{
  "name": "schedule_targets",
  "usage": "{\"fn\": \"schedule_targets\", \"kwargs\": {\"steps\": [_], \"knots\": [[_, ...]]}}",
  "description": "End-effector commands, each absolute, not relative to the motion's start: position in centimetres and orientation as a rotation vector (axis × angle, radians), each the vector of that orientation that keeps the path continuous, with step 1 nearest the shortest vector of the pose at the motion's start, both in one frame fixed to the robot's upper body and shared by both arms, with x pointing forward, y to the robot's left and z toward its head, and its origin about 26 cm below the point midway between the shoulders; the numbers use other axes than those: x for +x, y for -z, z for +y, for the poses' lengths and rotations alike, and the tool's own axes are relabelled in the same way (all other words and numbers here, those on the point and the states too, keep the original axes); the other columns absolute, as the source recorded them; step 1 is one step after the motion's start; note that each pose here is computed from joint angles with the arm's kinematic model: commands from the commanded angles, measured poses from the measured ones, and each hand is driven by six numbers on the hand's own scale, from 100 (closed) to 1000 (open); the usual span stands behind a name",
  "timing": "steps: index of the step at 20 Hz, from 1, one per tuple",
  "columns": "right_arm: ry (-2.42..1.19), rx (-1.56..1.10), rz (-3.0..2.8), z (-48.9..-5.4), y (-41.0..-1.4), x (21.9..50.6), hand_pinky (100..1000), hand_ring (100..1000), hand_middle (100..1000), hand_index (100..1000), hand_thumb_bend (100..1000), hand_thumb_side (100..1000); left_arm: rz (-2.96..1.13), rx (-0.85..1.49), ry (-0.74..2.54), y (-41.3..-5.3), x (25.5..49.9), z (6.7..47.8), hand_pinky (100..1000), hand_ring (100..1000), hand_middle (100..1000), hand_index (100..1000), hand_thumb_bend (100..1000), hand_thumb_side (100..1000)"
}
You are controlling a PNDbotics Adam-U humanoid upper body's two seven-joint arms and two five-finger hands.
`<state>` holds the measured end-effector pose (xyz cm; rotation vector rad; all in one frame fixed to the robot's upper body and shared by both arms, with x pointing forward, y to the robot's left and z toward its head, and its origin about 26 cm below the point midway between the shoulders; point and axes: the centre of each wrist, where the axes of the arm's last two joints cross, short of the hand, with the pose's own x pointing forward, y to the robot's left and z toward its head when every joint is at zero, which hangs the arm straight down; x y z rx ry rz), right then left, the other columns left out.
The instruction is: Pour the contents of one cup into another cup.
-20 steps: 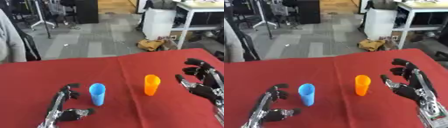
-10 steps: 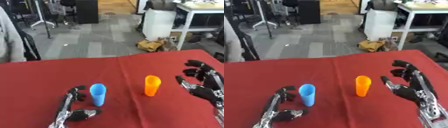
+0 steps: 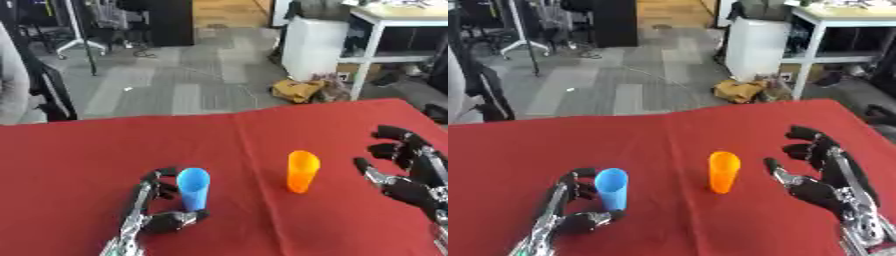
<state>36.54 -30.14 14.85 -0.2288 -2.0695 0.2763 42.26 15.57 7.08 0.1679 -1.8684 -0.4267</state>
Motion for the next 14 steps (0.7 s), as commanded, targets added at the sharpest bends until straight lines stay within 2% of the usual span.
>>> {"fn": "schedule_targets", "kwargs": {"steps": [1, 14], "knots": [[-0.292, -0.227, -2.105, -30.0, -16.0, 36.5, 737, 690, 733, 828, 446, 100, -1.895, 0.167, 0.423, -8.5, 43.0, 15.3, 606, 610, 717, 804, 931, 159], [-0.289, -0.214, -2.108, -29.6, -16.0, 36.6, 735, 688, 727, 825, 445, 100, -1.884, 0.133, 0.485, -9.3, 44.3, 15.2, 585, 576, 679, 786, 912, 138]]}}
